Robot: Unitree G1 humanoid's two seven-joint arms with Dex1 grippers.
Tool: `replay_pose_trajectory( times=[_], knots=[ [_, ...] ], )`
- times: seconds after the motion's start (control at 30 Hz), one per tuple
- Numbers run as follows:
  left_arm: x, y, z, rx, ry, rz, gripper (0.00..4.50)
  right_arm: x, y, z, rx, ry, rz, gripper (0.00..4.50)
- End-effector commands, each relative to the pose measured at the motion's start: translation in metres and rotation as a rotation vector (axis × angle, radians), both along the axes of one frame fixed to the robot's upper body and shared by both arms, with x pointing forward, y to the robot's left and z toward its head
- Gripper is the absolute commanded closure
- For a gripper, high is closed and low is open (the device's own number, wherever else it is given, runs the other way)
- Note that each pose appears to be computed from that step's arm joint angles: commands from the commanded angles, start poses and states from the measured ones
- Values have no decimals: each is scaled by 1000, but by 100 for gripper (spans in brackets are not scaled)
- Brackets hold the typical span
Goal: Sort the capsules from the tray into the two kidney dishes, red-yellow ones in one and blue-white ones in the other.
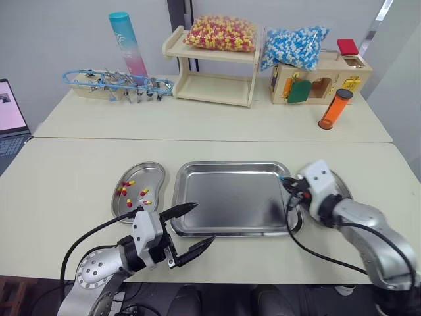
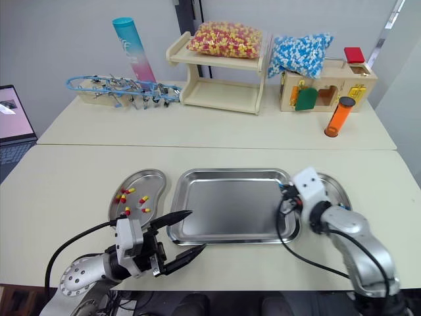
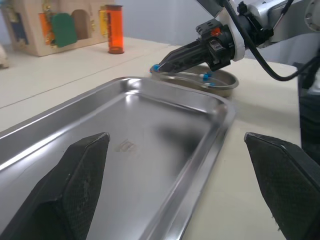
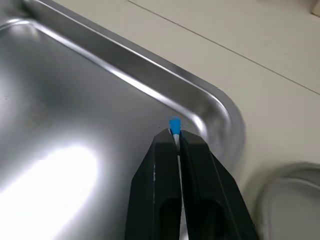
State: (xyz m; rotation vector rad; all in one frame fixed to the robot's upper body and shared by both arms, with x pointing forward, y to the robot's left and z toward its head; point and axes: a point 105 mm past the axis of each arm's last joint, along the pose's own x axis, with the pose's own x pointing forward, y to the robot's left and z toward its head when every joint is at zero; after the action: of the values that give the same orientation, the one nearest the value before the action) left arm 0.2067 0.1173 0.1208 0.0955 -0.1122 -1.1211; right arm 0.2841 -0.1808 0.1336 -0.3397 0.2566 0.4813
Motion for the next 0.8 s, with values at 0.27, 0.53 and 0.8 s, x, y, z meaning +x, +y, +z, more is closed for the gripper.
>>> replay_pose_trajectory(
  times=[0.27,0.53,0.8],
  knots=[
    [-9,-16,12,-10,-27,-163,0,-19,-67,-7,0,111,-172,448],
    [-9,-19,14,-22,-38,-168,0,-22,-77,-3,73,123,-219,258],
    [-4,-26,22,-56,-50,-184,0,-34,-84,9,13,72,-163,1]
  ],
)
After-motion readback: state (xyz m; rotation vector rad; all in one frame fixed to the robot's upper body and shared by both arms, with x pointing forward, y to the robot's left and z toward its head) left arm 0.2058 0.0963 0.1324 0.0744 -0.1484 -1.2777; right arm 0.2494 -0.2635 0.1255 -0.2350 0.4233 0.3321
